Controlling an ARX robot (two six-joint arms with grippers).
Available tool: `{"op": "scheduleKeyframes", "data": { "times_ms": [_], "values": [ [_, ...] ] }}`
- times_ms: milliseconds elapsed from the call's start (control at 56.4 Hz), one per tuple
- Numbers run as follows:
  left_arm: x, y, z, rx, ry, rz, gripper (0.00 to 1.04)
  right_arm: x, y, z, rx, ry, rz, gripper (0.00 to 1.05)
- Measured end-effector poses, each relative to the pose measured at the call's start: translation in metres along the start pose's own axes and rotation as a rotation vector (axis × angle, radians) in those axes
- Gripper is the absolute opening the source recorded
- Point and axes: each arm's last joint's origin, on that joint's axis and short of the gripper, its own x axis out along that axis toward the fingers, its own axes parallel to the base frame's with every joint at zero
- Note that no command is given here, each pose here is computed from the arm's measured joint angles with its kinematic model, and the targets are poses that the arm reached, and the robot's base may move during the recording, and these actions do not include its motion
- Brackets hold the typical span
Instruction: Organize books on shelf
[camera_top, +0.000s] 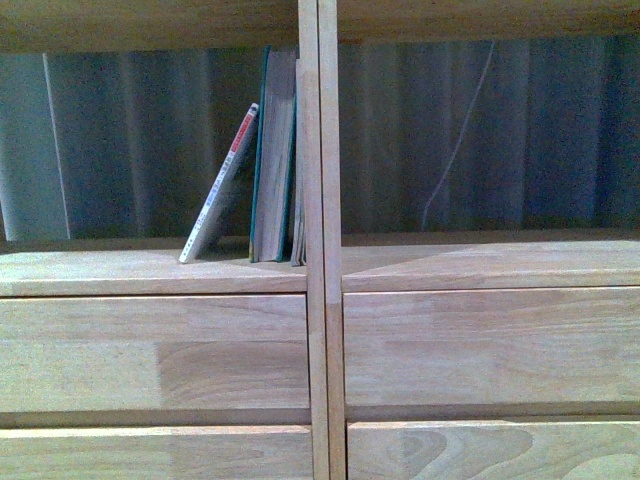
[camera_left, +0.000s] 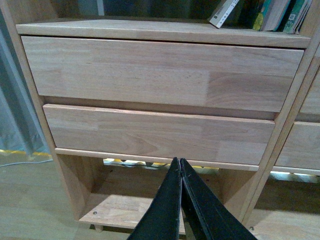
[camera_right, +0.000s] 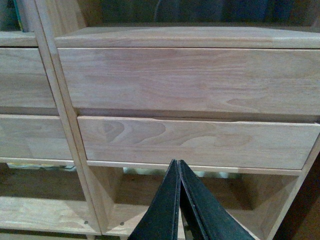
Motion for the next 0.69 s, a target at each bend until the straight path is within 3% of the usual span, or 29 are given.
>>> {"op": "scheduleKeyframes", "data": {
  "times_ms": [213, 266, 691],
  "values": [
    [-0.0003, 0.0, 0.0002, 0.0, -0.003, 0.0, 0.03, 0.0, 0.0, 0.0, 0.0, 0.0, 0.0, 0.03],
    [-0.0003, 0.0, 0.0002, 0.0, -0.003, 0.0, 0.1, 0.0, 0.0, 0.0, -0.001, 0.0, 0.0, 0.04],
    [-0.0003, 0.0, 0.0002, 0.0, -0.003, 0.0, 0.85, 0.0, 0.0, 0.0, -0.002, 0.0, 0.0, 0.76]
  ]
}}
